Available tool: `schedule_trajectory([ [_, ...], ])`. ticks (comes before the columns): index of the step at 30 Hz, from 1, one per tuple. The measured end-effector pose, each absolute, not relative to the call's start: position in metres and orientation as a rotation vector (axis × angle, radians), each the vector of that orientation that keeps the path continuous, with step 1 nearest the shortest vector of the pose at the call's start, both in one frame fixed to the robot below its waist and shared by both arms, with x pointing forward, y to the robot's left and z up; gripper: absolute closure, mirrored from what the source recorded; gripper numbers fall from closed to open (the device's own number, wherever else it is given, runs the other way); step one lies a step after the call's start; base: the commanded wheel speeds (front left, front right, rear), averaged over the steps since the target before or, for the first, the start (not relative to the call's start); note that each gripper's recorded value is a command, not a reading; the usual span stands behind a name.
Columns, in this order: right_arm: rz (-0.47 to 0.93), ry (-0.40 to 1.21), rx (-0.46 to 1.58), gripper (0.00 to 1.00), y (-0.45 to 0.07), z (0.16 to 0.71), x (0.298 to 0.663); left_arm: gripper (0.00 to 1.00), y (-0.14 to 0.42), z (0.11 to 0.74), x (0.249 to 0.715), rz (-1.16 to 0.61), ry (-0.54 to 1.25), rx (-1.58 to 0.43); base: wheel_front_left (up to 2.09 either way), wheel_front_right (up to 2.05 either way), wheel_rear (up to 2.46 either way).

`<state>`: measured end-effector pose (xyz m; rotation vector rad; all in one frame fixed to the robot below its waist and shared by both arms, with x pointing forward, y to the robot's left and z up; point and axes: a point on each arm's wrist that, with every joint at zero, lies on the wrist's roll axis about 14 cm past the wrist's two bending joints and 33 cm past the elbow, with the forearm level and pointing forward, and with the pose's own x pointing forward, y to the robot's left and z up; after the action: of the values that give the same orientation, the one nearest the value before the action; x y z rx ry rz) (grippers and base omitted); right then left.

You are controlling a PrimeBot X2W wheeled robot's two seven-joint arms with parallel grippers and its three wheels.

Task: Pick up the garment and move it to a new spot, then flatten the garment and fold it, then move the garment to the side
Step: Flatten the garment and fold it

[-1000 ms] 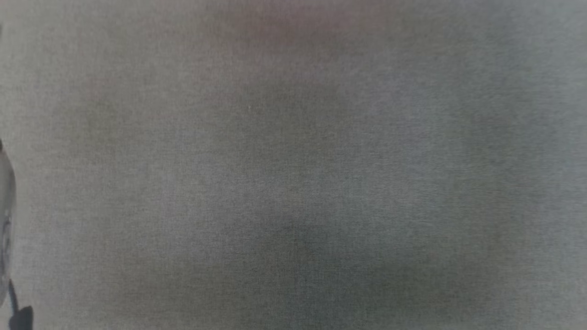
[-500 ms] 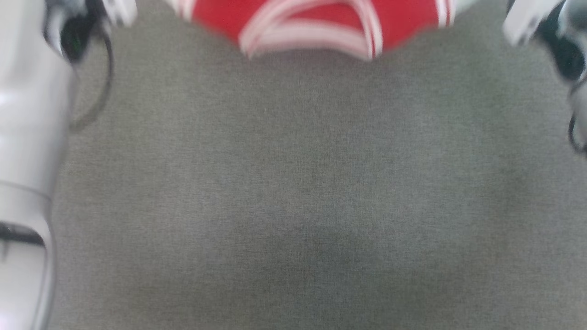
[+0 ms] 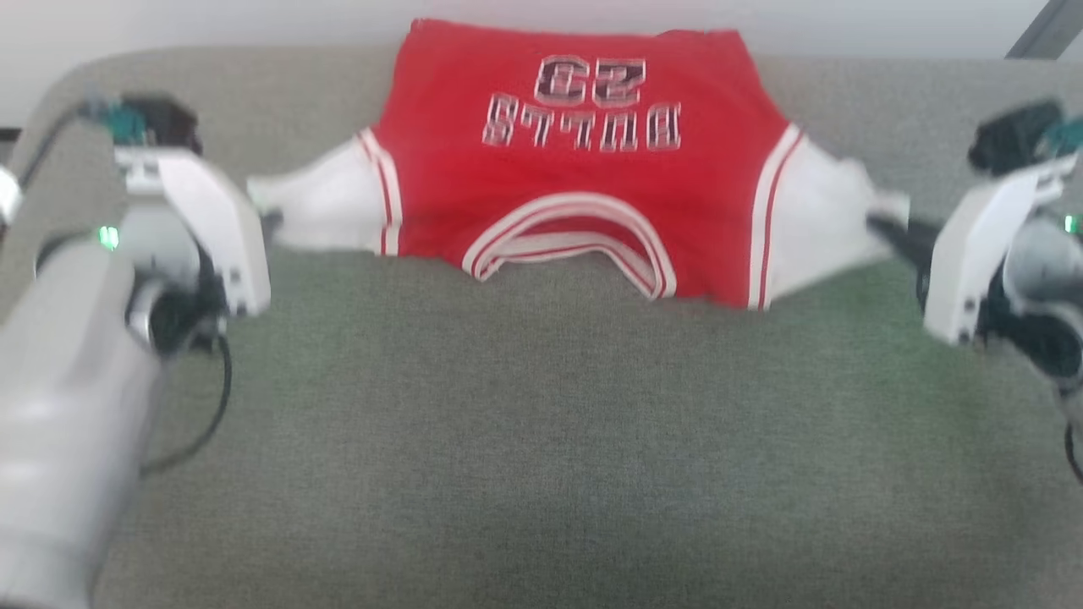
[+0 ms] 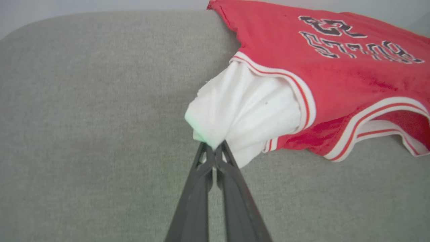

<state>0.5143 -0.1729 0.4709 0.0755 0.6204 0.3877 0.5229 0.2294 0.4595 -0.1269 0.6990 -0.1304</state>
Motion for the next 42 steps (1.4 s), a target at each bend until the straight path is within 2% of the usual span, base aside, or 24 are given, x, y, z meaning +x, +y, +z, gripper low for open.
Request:
schedule_trajectory([
  [10,0.410,0.893,0.077,1.00,-0.195,0.433,0.427,1.00,0.244,0.443,0.434,-0.086,0.802,-0.142,0.00,0.00,0.00],
  [20,0.436,1.146,0.075,1.00,-0.210,0.408,0.342,1.00,0.233,0.435,0.342,-0.033,0.947,-0.216,0.00,0.00,0.00],
  [24,0.434,1.179,0.078,1.00,-0.209,0.406,0.327,1.00,0.228,0.434,0.325,-0.027,0.968,-0.222,0.00,0.00,0.00],
  [31,0.405,1.179,0.083,1.00,-0.195,0.387,0.322,1.00,0.221,0.425,0.320,-0.027,0.973,-0.253,0.00,0.00,0.00],
  [32,0.397,1.181,0.088,0.82,-0.194,0.384,0.322,1.00,0.218,0.423,0.320,-0.032,0.973,-0.261,0.00,0.00,0.00],
  [33,0.385,1.186,0.092,0.59,-0.195,0.380,0.322,1.00,0.215,0.421,0.320,-0.041,0.976,-0.268,0.00,0.00,0.00],
  [34,0.377,1.189,0.081,0.00,-0.196,0.377,0.322,1.00,0.213,0.419,0.321,-0.041,0.974,-0.271,0.00,0.00,0.00],
  [38,0.375,1.183,0.090,0.00,-0.191,0.374,0.327,1.00,0.206,0.418,0.329,-0.063,0.960,-0.277,0.00,0.00,0.00],
  [42,0.361,1.091,0.093,0.00,-0.192,0.390,0.353,1.00,0.203,0.415,0.335,-0.070,0.953,-0.274,0.00,0.00,0.00],
])
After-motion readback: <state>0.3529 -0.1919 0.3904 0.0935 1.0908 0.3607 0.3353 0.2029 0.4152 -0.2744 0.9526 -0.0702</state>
